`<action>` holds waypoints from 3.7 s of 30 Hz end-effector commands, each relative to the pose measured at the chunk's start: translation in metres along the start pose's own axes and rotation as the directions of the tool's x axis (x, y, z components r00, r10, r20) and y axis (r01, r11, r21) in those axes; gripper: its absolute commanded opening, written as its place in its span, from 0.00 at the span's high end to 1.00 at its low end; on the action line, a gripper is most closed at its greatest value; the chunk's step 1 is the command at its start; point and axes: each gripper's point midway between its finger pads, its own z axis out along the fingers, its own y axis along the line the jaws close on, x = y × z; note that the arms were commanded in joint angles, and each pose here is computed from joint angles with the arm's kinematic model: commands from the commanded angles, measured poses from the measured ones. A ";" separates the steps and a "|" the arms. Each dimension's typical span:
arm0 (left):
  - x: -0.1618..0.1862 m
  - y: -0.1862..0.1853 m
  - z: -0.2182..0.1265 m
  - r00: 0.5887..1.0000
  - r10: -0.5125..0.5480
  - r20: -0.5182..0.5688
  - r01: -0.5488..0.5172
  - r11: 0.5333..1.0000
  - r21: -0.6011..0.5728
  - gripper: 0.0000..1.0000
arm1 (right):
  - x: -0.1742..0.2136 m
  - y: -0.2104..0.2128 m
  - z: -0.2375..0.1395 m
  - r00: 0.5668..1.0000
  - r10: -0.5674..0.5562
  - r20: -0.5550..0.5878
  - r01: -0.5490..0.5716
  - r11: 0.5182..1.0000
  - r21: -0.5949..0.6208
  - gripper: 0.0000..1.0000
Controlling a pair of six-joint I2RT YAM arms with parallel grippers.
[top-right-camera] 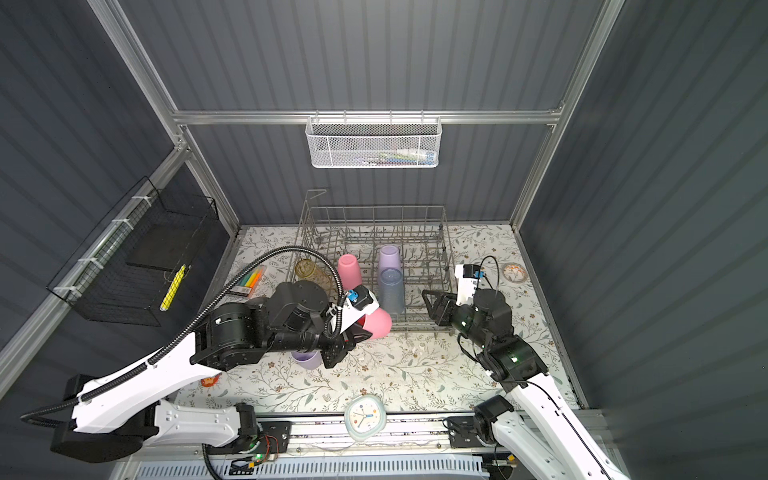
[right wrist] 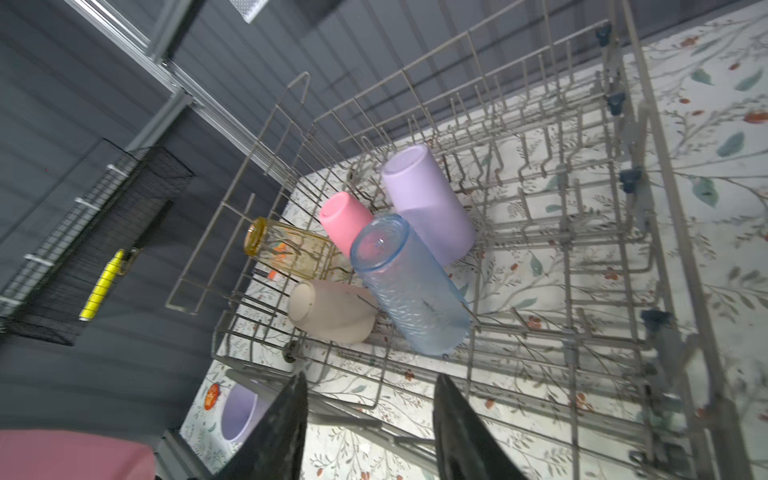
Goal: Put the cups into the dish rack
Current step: 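Carry the pink cup over the rack while the right gripper reaches toward it, then close the right gripper on the pink cup's base while the left gripper holds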
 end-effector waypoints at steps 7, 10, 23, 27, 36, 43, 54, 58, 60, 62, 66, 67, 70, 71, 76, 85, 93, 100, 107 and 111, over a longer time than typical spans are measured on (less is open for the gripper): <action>-0.041 0.030 -0.005 0.951 -0.109 0.291 0.055 0.981 0.186 1.00 | -0.019 0.060 -0.014 0.994 0.111 -0.017 -0.109 0.924 -0.367 0.34; -0.048 0.036 -0.002 0.933 -0.141 0.332 0.061 0.968 0.242 1.00 | -0.018 0.064 -0.016 0.988 0.152 -0.036 -0.152 0.889 -0.431 0.28; -0.065 0.072 0.019 0.870 -0.316 0.379 0.101 0.866 0.489 1.00 | -0.019 0.075 -0.015 0.975 0.203 -0.092 -0.220 0.808 -0.546 0.20; -0.067 0.077 0.028 0.864 -0.340 0.372 0.105 0.844 0.527 1.00 | -0.019 0.075 -0.011 0.971 0.214 -0.107 -0.237 0.795 -0.559 0.19; -0.069 0.080 0.030 0.854 -0.358 0.379 0.097 0.824 0.559 1.00 | -0.017 0.070 0.000 0.964 0.231 -0.134 -0.266 0.795 -0.545 0.18; -0.068 0.080 0.036 0.857 -0.366 0.363 0.100 0.809 0.579 1.00 | -0.020 0.072 0.005 0.960 0.238 -0.148 -0.280 0.781 -0.559 0.17; -0.065 0.081 0.042 0.864 -0.366 0.345 0.106 0.802 0.587 1.00 | -0.028 0.083 0.006 0.965 0.219 -0.146 -0.262 0.754 -0.603 0.19; -0.063 0.082 0.045 0.868 -0.368 0.334 0.109 0.797 0.594 1.00 | -0.025 0.089 0.009 0.966 0.202 -0.164 -0.260 0.743 -0.617 0.21; -0.062 0.082 0.047 0.869 -0.369 0.330 0.113 0.797 0.593 1.00 | -0.026 0.091 0.009 0.967 0.201 -0.157 -0.255 0.739 -0.623 0.22; -0.061 0.083 0.048 0.871 -0.369 0.325 0.117 0.798 0.592 1.00 | -0.027 0.092 0.010 0.967 0.202 -0.154 -0.254 0.735 -0.629 0.22; -0.059 0.082 0.049 0.874 -0.364 0.321 0.114 0.797 0.593 1.00 | -0.029 0.095 0.010 0.969 0.195 -0.151 -0.246 0.729 -0.638 0.24; -0.058 0.082 0.050 0.875 -0.365 0.317 0.117 0.796 0.593 1.00 | -0.030 0.096 0.011 0.969 0.194 -0.151 -0.245 0.729 -0.639 0.24; -0.057 0.083 0.052 0.877 -0.363 0.314 0.118 0.796 0.594 1.00 | -0.030 0.097 0.012 0.969 0.192 -0.155 -0.247 0.725 -0.643 0.23; -0.057 0.083 0.052 0.878 -0.364 0.311 0.119 0.795 0.594 1.00 | -0.030 0.098 0.012 0.969 0.191 -0.155 -0.245 0.722 -0.647 0.22; -0.056 0.083 0.053 0.881 -0.359 0.309 0.116 0.796 0.594 1.00 | -0.030 0.101 0.014 0.970 0.188 -0.157 -0.245 0.716 -0.654 0.22; -0.053 0.082 0.054 0.884 -0.356 0.302 0.117 0.796 0.594 1.00 | -0.031 0.102 0.016 0.969 0.191 -0.155 -0.245 0.713 -0.657 0.22; -0.051 0.081 0.055 0.887 -0.358 0.293 0.121 0.791 0.600 1.00 | -0.030 0.101 0.018 0.966 0.205 -0.155 -0.256 0.703 -0.663 0.37; -0.053 0.078 0.048 0.888 -0.344 0.303 0.105 0.796 0.596 0.86 | -0.032 0.098 0.016 0.969 0.211 -0.127 -0.242 0.712 -0.659 0.50; -0.058 0.072 0.032 0.886 -0.318 0.336 0.077 0.817 0.572 0.70 | -0.032 0.092 0.011 0.981 0.183 -0.068 -0.187 0.770 -0.610 0.56; -0.059 0.071 0.021 0.886 -0.296 0.357 0.067 0.844 0.532 0.65 | -0.034 0.087 0.007 0.987 0.154 -0.036 -0.147 0.817 -0.558 0.57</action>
